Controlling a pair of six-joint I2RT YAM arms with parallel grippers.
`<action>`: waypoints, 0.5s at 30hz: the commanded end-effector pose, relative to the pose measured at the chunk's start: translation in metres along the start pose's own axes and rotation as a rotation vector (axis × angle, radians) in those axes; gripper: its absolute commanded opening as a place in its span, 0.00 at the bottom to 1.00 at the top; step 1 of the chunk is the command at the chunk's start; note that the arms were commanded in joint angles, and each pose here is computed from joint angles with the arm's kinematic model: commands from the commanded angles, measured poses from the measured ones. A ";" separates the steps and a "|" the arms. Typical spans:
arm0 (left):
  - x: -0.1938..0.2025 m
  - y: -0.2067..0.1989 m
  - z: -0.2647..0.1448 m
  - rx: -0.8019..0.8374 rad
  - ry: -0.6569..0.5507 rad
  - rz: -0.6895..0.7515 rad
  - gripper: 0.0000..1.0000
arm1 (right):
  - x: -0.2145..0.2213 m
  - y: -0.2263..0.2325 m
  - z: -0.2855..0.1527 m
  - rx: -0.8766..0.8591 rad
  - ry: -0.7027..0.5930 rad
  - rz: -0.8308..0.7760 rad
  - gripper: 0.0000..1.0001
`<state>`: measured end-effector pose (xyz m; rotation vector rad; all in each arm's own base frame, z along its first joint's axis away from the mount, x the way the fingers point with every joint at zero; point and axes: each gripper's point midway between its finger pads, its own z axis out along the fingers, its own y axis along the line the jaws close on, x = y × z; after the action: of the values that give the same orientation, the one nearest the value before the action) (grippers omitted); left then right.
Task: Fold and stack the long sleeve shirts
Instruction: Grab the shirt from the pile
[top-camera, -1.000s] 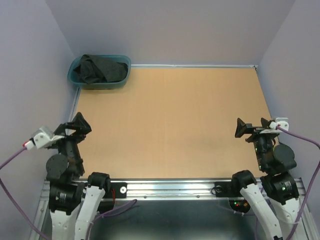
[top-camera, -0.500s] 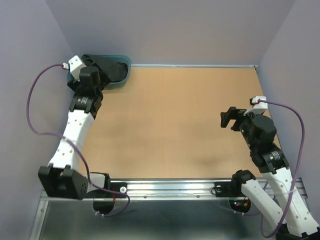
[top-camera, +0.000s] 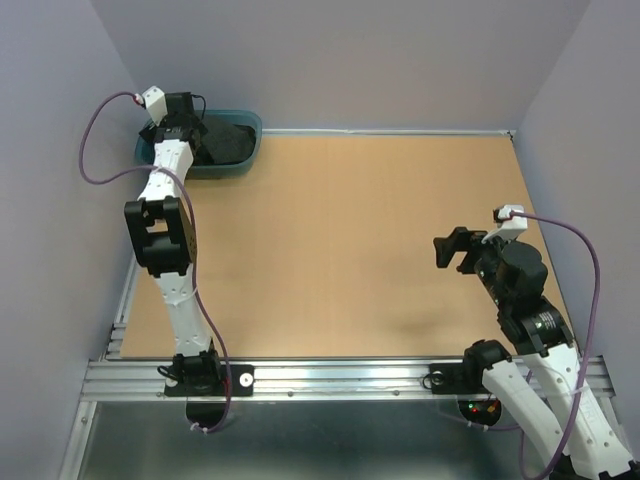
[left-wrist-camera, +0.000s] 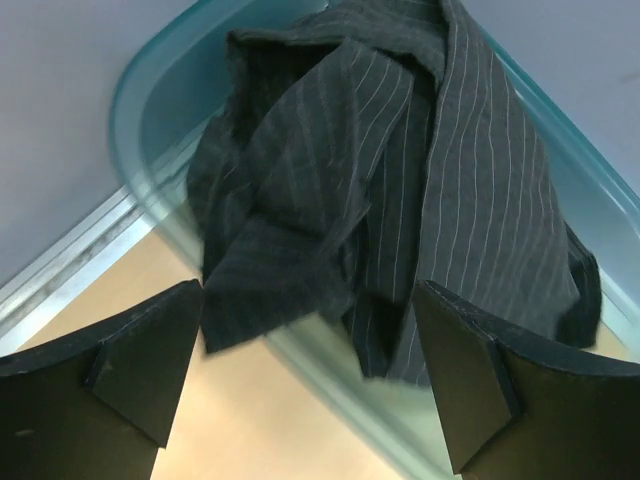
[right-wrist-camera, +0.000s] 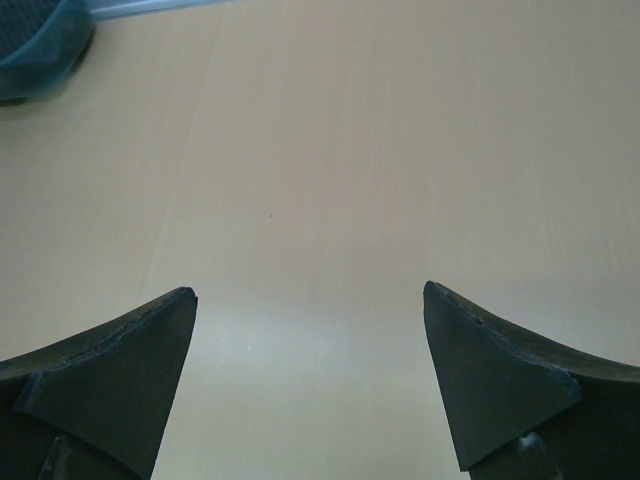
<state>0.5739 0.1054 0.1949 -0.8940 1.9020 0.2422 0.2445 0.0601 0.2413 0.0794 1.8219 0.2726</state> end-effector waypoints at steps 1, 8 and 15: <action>-0.028 -0.007 0.016 -0.037 -0.068 0.017 0.99 | 0.001 0.012 -0.001 -0.075 -0.013 -0.005 1.00; 0.004 -0.011 0.070 -0.063 -0.056 0.074 0.87 | 0.008 0.018 0.004 -0.110 0.011 -0.009 1.00; -0.023 -0.029 0.067 0.028 -0.142 0.096 0.35 | 0.009 0.020 0.005 -0.120 0.013 -0.014 1.00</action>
<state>0.6252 0.1225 0.1029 -0.8153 2.0072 0.3793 0.2417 0.0763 0.2322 0.0083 1.8504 0.3499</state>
